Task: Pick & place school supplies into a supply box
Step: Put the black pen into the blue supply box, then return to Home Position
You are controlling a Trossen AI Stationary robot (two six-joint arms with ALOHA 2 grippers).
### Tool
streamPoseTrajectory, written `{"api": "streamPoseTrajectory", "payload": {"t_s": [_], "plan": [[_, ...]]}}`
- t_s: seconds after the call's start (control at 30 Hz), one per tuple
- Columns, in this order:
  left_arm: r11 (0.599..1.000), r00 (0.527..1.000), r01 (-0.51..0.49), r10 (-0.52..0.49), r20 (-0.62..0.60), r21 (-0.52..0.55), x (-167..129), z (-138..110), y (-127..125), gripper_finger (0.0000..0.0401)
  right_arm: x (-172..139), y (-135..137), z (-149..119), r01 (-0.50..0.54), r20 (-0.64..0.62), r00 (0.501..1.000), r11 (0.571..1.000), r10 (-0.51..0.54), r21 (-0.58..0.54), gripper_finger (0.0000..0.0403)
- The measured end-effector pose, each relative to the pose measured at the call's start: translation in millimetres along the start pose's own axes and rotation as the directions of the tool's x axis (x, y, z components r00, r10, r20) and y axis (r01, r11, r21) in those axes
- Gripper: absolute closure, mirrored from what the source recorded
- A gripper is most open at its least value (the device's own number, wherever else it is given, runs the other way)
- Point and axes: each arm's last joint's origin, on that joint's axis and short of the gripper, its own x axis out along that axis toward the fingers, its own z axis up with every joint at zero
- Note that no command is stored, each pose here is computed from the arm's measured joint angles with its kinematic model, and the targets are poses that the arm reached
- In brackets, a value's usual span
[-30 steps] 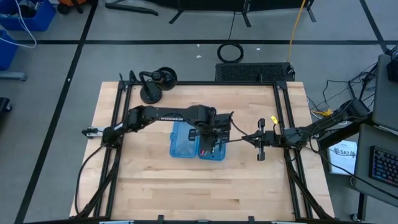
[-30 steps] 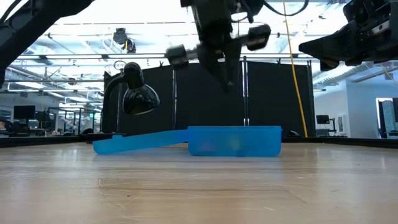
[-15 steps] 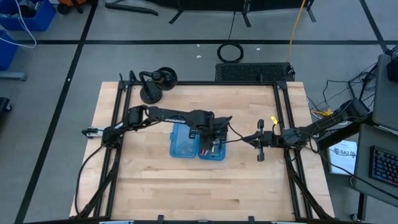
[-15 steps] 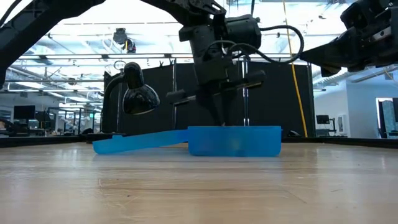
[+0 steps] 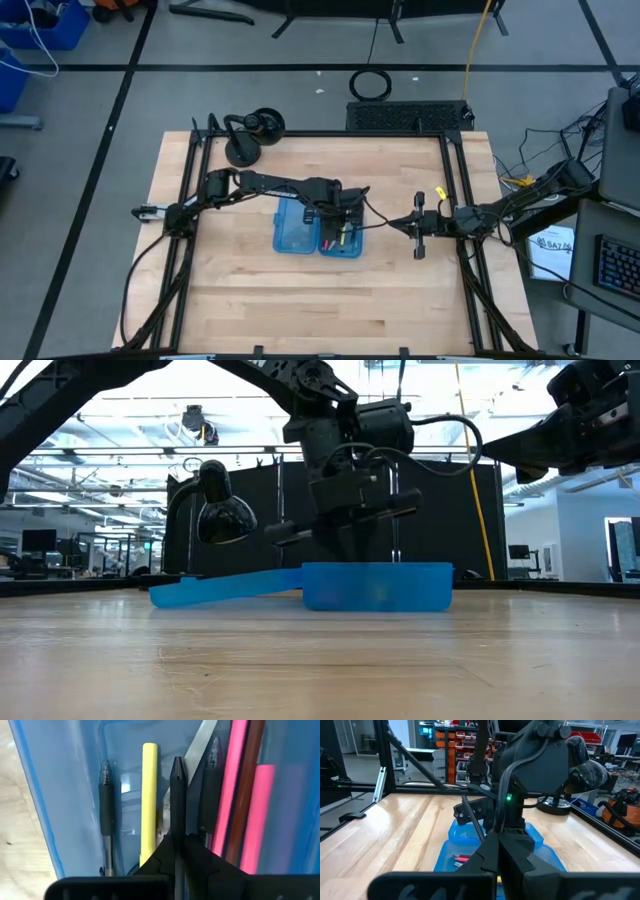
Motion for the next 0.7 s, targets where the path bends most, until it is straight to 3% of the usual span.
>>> {"api": "streamPoseTrajectory", "payload": {"t_s": [0.13, 0.3, 0.47, 0.6, 0.7], "plan": [[0.998, 1.0, 0.013, -0.014, -0.016, -0.055, -2.1, 0.0, 0.0, 0.036, 0.0, 0.0, -0.1, 0.0, 0.0, 1.0, 1.0, 0.0, 0.0, 0.0403], [0.998, 0.988, 0.042, -0.048, -0.149, -0.042, -4.2, 7.3, 0.7, 0.0311, 0.0, 0.0, 0.0, 0.0, 0.0, 1.0, 1.0, 0.0, 0.0, 0.0403], [1.0, 0.987, -0.003, 0.001, -0.163, -0.013, -18.5, 20.8, 6.1, 0.0299, 0.0, 0.0, 0.3, 0.0, 0.003, 1.0, 1.0, 0.0, -0.006, 0.0403], [0.997, 0.981, -0.076, 0.077, -0.177, 0.01, -50.6, 36.6, 10.3, 0.0297, 0.0, 0.0, 0.3, 0.0, 0.003, 1.0, 1.0, 0.0, -0.011, 0.0403], [0.985, 0.981, -0.158, 0.149, -0.122, -0.067, -96.9, 48.7, 6.1, 0.0296, 0.0, 0.0, 0.6, 0.0, 0.006, 1.0, 1.0, 0.0, -0.013, 0.0403]]}}
